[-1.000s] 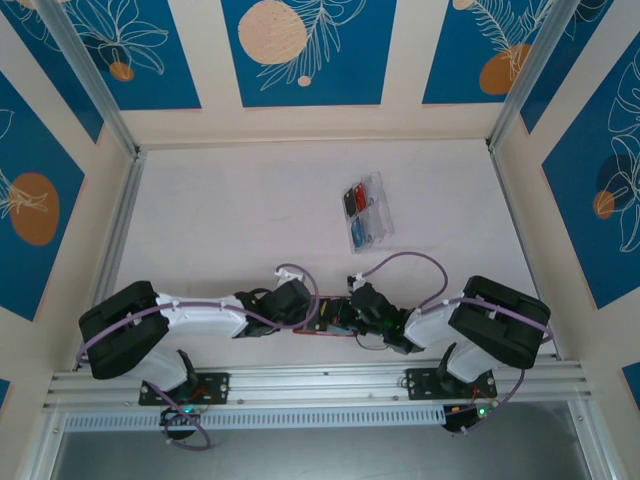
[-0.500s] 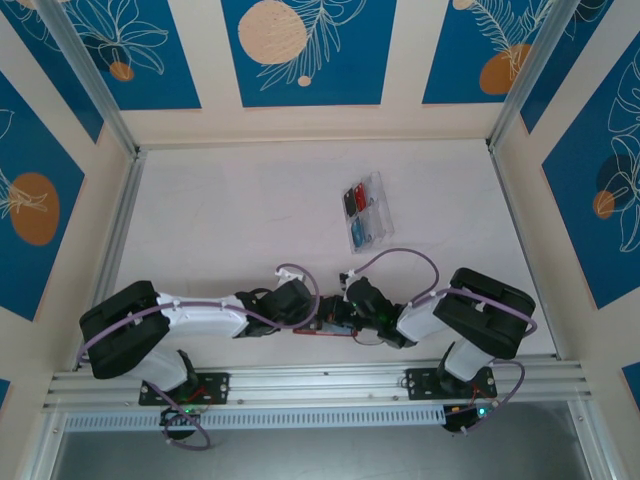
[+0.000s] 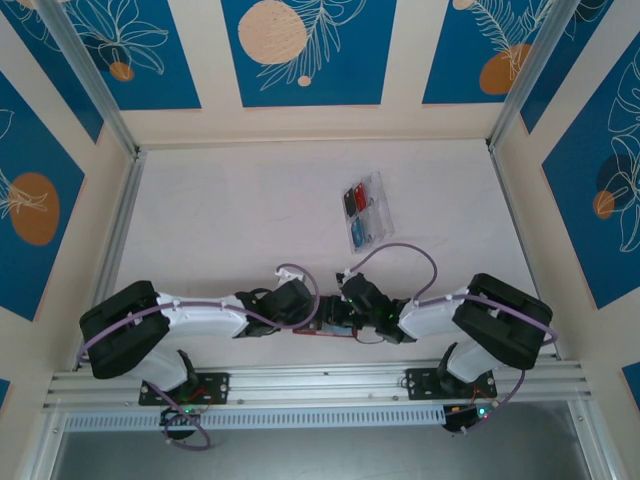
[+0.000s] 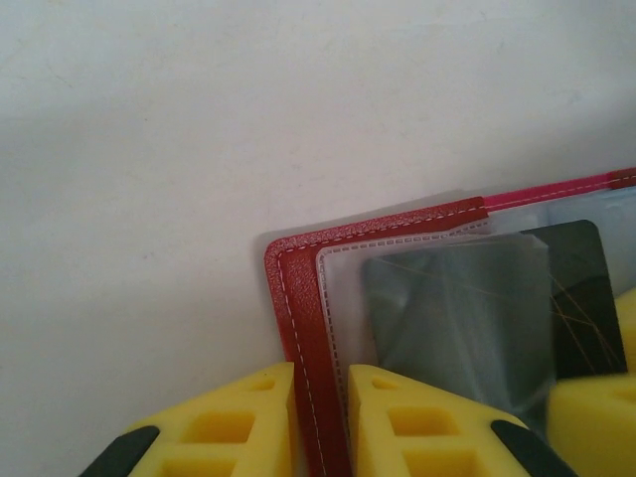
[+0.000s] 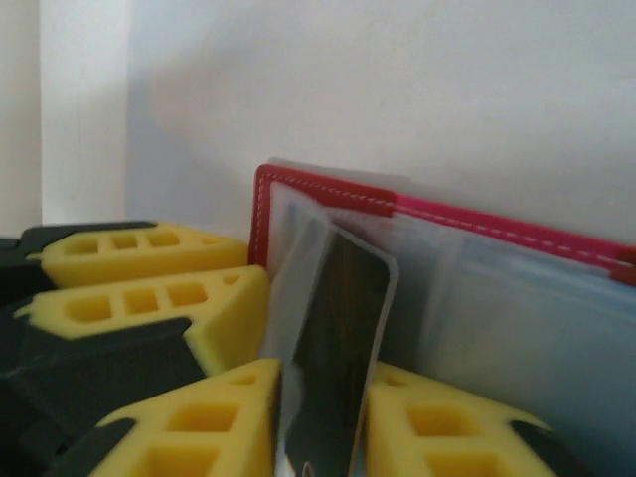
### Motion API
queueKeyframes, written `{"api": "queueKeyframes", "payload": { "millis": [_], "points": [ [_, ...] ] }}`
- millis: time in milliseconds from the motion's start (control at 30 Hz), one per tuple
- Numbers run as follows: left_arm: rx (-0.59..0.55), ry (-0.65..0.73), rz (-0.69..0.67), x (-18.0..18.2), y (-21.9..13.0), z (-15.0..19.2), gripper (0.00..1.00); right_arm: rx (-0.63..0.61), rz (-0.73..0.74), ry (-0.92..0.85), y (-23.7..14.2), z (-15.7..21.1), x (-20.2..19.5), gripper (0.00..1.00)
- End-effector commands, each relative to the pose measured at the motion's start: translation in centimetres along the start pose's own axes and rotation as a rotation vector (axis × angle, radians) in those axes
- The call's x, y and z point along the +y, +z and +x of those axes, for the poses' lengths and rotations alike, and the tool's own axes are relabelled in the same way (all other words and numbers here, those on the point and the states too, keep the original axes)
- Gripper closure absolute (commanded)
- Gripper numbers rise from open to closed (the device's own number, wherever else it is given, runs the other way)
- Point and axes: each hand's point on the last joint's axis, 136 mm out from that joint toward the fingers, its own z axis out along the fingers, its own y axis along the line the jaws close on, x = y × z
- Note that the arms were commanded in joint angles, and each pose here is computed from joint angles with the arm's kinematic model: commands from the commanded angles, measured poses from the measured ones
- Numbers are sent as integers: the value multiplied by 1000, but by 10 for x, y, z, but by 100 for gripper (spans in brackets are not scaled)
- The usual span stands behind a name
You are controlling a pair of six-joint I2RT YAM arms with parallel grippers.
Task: Put the credit cards into the card holder
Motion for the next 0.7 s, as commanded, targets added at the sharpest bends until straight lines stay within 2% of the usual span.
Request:
{"api": "queueKeyframes", "payload": {
  "millis": [0, 167, 267, 333, 433, 500, 667],
  "points": [
    [125, 26, -27, 13, 8, 40, 81, 184, 209, -11, -13, 40, -50, 65],
    [125, 22, -25, 13, 10, 41, 81, 206, 221, -35, -24, 34, -38, 55],
    [129, 25, -27, 14, 10, 42, 81, 198, 242, -55, -36, 26, -31, 54],
    [131, 25, -26, 15, 10, 44, 81, 190, 299, -67, -45, 20, -32, 64],
    [133, 25, -22, 15, 10, 45, 81, 193, 321, -85, -49, 16, -28, 88],
    [136, 24, -18, 15, 11, 47, 81, 207, 338, -100, -46, 14, -26, 98],
    [141, 21, -6, 15, 12, 50, 81, 231, 361, -116, -33, 10, -23, 100]
  ]
}}
